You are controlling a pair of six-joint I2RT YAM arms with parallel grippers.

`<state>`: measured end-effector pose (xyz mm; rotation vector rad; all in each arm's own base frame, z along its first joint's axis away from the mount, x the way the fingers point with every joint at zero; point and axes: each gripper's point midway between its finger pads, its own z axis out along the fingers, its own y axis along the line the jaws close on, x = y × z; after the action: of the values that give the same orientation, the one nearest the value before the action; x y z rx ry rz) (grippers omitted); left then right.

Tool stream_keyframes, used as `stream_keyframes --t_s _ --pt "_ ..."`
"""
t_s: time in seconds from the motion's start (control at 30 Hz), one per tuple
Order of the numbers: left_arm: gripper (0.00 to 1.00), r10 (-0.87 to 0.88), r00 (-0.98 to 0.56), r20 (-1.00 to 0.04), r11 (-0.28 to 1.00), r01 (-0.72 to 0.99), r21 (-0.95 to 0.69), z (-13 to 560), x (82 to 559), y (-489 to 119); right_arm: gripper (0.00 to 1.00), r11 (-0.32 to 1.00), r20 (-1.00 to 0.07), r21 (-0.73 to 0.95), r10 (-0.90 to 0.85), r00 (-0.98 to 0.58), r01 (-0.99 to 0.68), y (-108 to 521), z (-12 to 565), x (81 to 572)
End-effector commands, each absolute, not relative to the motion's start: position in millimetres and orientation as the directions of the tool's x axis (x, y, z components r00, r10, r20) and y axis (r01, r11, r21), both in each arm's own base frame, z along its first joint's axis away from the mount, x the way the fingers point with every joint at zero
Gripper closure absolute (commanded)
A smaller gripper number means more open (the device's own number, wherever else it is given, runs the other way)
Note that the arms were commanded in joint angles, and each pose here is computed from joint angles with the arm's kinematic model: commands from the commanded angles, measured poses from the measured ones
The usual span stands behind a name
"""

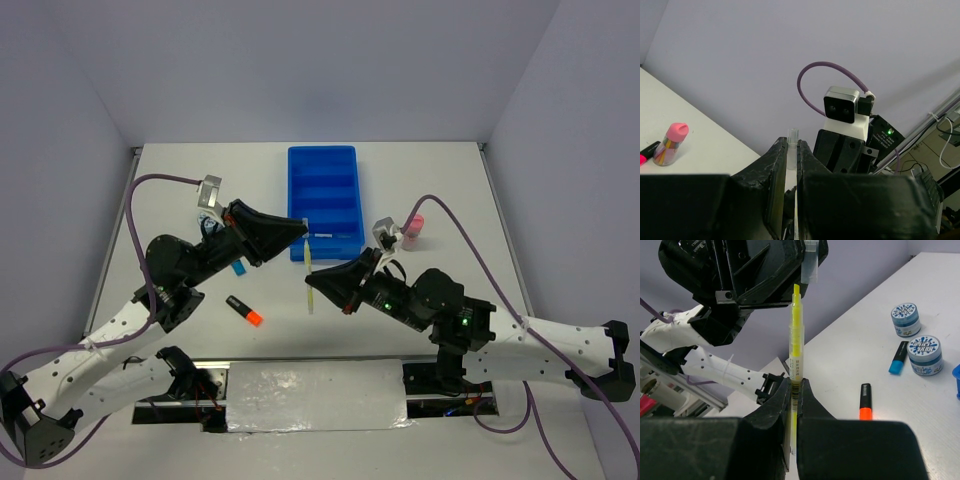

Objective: Sort the stationery into containers
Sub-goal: Close the pen cap on the pen.

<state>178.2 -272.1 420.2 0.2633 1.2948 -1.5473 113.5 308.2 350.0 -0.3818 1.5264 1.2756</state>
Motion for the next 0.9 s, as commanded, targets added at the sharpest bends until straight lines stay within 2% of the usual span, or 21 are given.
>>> stream_keyframes --t_s 0.0,0.87 --pt "1.0 -0.594 -0.363 -0.718 0.127 0.839 -0.53 441 172 -266 1.0 0.379 -0.838 0.519 0.402 -0.369 -0.767 306 369 117" --pt "1.0 -0.58 -0.389 -0.715 0.112 0.832 -0.543 430 172 -270 1.0 0.418 -0.848 0.502 0.412 -0.334 -0.757 302 382 126"
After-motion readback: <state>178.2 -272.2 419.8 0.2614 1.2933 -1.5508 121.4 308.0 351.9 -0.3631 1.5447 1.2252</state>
